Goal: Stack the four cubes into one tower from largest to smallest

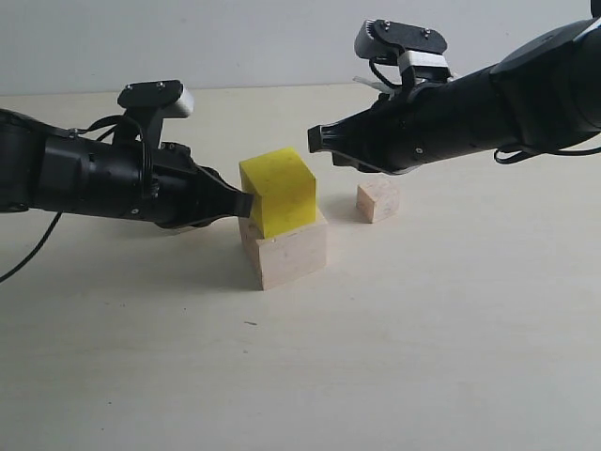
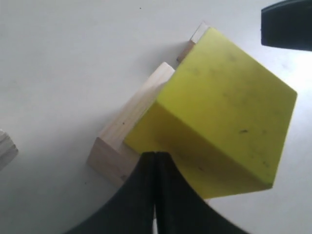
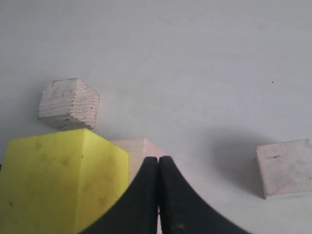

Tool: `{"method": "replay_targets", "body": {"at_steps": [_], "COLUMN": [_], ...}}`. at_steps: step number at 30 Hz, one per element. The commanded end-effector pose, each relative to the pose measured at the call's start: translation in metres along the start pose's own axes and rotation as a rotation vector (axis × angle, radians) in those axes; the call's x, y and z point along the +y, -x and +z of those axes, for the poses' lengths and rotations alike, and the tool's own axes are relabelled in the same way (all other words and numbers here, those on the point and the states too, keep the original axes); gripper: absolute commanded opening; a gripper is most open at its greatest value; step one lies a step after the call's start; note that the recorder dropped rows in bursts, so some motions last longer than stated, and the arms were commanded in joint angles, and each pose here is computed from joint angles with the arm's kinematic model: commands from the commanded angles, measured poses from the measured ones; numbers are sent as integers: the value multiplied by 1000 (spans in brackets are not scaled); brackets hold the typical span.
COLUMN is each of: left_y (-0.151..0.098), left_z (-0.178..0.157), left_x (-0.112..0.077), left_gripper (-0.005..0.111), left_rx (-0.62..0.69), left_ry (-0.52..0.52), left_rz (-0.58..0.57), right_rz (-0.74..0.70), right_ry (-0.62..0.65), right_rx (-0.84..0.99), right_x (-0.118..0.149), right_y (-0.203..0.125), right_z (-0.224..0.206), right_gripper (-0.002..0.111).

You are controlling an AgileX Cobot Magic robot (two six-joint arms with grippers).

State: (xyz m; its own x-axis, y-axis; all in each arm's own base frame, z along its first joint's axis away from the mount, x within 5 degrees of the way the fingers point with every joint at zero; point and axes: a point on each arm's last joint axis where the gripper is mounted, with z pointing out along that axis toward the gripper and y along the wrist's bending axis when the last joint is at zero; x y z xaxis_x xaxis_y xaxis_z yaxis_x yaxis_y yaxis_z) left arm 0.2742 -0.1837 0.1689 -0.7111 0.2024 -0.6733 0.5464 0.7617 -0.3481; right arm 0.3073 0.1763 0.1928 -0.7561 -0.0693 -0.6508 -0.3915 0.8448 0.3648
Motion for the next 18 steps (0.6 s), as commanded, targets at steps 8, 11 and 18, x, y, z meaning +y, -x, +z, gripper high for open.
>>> {"method": "replay_targets", "body": {"at_steps": [8,11,18], "left_y": [12,13,13], "left_z": [0,0,0], "left_x": [0,0,2], "left_gripper": [0,0,0], "left_rx": [-34,-36,-36], "left_ry": [10,17,29], "left_rz": [21,22,20], "right_rz": [-8,-8,-17], "right_ry": [3,1,0], "right_rx": [2,1,3], "right_x": [0,-1,-1], "right_y": [0,0,-1], "right_z": [-2,-2,-2], "right_gripper": [0,0,0]}}
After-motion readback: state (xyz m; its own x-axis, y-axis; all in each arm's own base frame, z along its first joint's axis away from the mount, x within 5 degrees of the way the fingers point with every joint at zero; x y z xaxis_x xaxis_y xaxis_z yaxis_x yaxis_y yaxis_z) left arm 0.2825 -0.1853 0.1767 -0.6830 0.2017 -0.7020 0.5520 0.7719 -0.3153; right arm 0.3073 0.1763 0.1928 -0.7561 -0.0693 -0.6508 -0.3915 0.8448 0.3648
